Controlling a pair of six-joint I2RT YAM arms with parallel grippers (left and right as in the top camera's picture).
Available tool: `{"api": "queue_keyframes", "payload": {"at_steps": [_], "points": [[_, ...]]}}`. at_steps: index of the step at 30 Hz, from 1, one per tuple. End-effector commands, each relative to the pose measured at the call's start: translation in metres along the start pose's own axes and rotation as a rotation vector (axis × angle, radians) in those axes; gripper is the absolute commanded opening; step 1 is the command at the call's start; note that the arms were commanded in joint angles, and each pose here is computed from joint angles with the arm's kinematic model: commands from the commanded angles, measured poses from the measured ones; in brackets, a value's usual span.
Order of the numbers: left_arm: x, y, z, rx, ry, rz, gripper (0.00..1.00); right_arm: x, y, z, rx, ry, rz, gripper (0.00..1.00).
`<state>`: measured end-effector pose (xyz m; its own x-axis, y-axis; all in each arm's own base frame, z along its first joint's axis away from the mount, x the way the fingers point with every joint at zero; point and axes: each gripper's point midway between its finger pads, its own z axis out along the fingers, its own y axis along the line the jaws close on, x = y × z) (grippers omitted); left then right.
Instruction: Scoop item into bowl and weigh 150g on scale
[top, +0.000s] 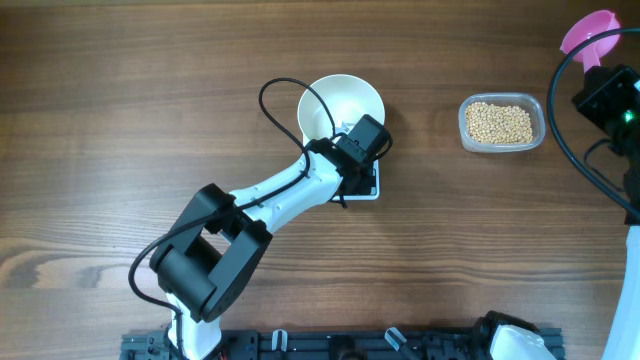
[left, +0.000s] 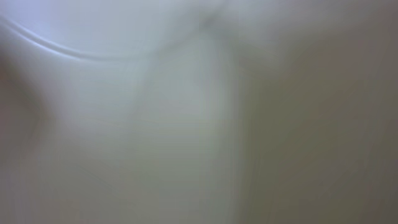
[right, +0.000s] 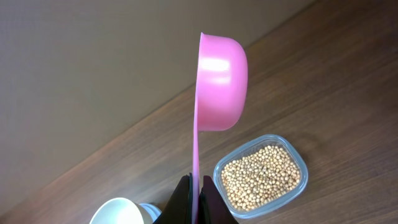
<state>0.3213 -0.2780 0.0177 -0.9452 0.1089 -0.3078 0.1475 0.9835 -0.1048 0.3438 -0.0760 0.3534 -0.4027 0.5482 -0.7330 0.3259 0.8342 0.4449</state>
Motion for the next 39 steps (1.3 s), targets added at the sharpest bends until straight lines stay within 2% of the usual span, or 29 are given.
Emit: {"api": "queue_keyframes", "payload": {"at_steps": [1,39], "points": [[-0.001,0.008,0.001,-0.036,-0.005,0.007,0.04,-0.008,0.002,-0.005,0.005,-0.022,-0.018,0.05],[0.016,0.018,0.011,-0.070,0.045,0.013,0.04,-0.007,0.001,-0.005,0.007,-0.016,-0.047,0.04]]}}
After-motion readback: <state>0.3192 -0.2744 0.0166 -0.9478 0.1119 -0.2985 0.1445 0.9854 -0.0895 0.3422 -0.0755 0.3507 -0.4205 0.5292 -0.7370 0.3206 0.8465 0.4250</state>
